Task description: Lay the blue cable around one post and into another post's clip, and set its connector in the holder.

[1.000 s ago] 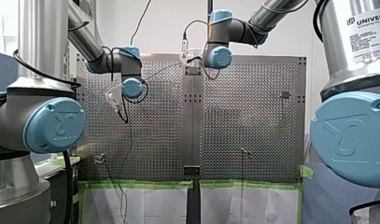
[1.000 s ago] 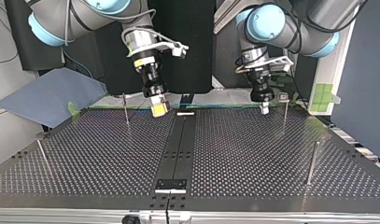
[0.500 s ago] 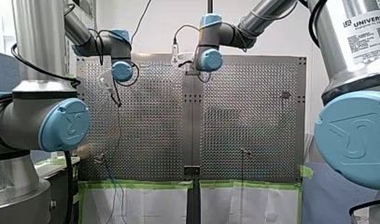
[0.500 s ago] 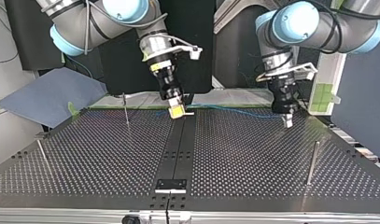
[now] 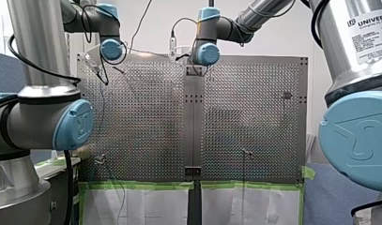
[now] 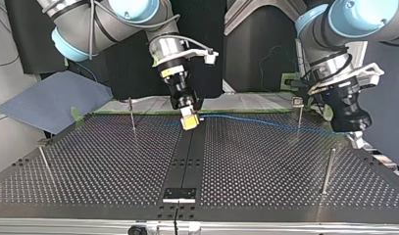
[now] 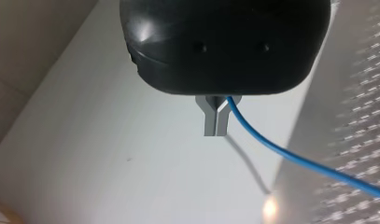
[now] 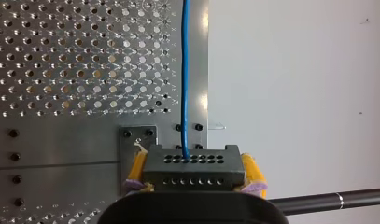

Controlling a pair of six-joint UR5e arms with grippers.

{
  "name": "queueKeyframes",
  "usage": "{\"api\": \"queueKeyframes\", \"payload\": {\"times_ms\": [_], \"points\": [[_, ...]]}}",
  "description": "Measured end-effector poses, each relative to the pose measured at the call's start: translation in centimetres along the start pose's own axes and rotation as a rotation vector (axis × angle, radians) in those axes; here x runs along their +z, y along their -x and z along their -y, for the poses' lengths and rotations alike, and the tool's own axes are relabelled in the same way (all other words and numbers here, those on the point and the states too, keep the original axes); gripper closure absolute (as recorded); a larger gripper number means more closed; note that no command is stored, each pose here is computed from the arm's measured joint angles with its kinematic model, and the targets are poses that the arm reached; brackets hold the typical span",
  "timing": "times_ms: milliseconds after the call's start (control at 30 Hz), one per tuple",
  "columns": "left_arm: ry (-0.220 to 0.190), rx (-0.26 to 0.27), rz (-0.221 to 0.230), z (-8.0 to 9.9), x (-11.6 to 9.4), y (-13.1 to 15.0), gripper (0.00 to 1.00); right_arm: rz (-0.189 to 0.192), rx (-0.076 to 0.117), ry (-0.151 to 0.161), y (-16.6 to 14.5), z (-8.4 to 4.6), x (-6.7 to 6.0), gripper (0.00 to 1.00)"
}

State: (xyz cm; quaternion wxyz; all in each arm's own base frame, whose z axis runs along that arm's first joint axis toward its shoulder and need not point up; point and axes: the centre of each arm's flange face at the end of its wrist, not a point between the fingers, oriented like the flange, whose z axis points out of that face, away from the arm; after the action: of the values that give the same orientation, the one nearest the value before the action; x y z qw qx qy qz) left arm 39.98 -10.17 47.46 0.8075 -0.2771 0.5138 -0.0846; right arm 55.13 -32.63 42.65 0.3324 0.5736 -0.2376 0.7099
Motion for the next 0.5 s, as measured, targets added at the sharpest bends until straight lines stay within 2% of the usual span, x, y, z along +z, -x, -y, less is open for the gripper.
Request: {"api": "queueKeyframes", "payload": {"times_ms": [267, 500], "points": [[0.003, 0.022, 0.020, -0.8, 0.1, 3.6, 1.00, -0.010, 0.004, -0.002, -0.2, 0.5, 1.2, 0.85], [0.043, 0.060, -0.049, -2.4, 1.1, 2.4, 1.00, -0.022, 0.006, -0.002, -0.7, 0.8, 2.0, 0.85]]}}
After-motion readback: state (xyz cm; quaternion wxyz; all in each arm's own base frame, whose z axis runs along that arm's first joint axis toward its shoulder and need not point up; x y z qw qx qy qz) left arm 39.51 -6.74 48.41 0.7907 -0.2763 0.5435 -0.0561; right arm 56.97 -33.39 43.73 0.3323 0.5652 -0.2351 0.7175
